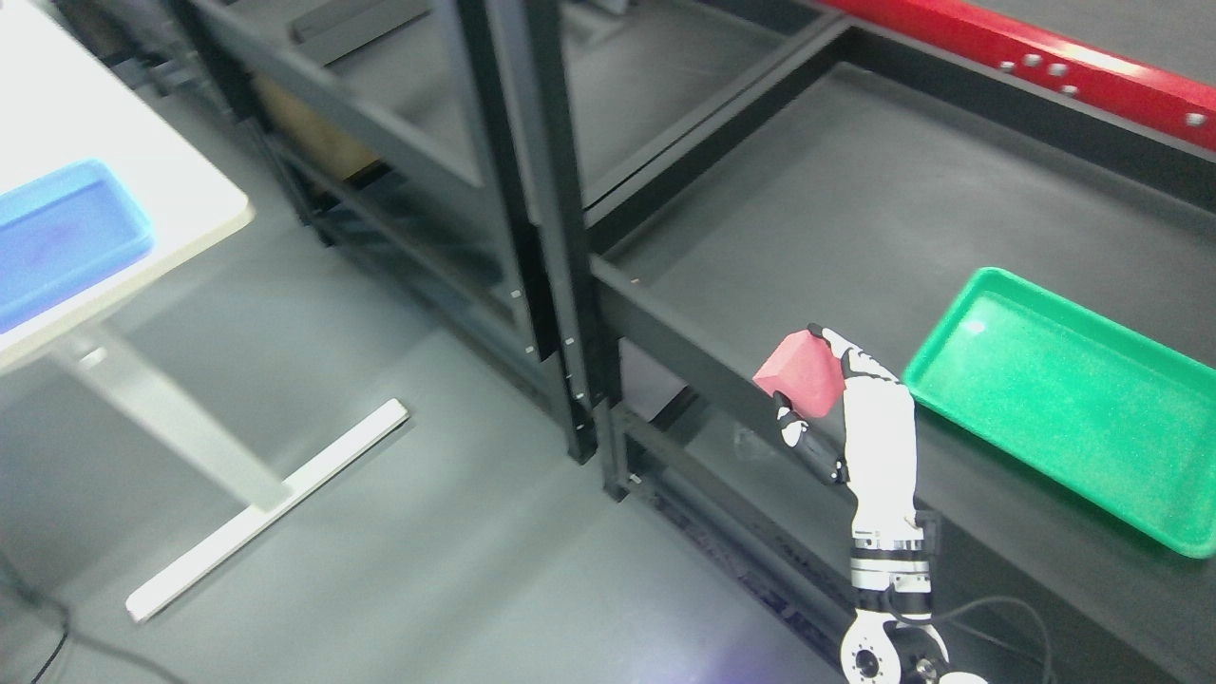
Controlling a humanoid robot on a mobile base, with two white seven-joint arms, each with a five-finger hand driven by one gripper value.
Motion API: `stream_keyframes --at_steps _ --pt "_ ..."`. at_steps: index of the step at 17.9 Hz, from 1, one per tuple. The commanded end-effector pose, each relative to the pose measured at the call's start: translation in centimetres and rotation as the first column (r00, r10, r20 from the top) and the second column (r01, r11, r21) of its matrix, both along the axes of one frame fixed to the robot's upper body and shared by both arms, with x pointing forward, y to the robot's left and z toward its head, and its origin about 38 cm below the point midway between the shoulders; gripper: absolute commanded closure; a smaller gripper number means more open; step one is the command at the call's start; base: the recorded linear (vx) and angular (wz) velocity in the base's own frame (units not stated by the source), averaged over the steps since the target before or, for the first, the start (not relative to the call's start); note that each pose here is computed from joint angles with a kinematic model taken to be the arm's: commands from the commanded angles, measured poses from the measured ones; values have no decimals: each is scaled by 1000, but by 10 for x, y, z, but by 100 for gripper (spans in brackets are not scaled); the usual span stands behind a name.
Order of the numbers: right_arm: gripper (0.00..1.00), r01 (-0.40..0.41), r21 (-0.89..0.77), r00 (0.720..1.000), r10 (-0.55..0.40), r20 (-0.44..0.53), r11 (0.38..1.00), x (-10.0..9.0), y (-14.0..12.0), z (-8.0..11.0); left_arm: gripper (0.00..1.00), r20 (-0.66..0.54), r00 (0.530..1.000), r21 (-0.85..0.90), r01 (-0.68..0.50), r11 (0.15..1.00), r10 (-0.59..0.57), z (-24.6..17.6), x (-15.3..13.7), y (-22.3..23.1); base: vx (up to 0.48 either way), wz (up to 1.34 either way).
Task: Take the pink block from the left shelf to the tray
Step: 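Carry the pink cube in the right hand toward the blue tray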
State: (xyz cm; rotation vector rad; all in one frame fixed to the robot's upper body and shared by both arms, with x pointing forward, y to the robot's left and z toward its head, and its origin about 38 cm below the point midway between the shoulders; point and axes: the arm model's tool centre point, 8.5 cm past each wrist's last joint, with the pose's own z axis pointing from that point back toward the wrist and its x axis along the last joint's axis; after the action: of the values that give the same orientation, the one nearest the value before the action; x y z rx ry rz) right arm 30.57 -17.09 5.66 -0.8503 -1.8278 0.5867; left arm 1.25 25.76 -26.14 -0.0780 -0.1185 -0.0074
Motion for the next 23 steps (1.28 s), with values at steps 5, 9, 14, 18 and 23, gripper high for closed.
stream_keyframes --at_steps 5,9,14,18,23 --pt "96 20 19 999 -21 30 1000 -12 -13 12 0 -3 1000 15 0 1000 0 0 -7 11 -252 628" --pt "95 36 20 999 -36 18 999 -18 -18 7 0 -3 1000 15 0 1000 0 0 -7 11 -249 631" --pt "95 39 22 999 -40 26 999 -18 -18 8 0 -3 1000 15 0 1000 0 0 -7 11 -213 675" --pt "95 42 24 999 -43 31 999 -17 -19 9 0 -3 1000 15 0 1000 0 0 -7 11 -147 651" --pt "95 29 31 998 -31 54 999 -15 -18 13 0 -3 1000 15 0 1000 0 0 -7 11 -85 387"
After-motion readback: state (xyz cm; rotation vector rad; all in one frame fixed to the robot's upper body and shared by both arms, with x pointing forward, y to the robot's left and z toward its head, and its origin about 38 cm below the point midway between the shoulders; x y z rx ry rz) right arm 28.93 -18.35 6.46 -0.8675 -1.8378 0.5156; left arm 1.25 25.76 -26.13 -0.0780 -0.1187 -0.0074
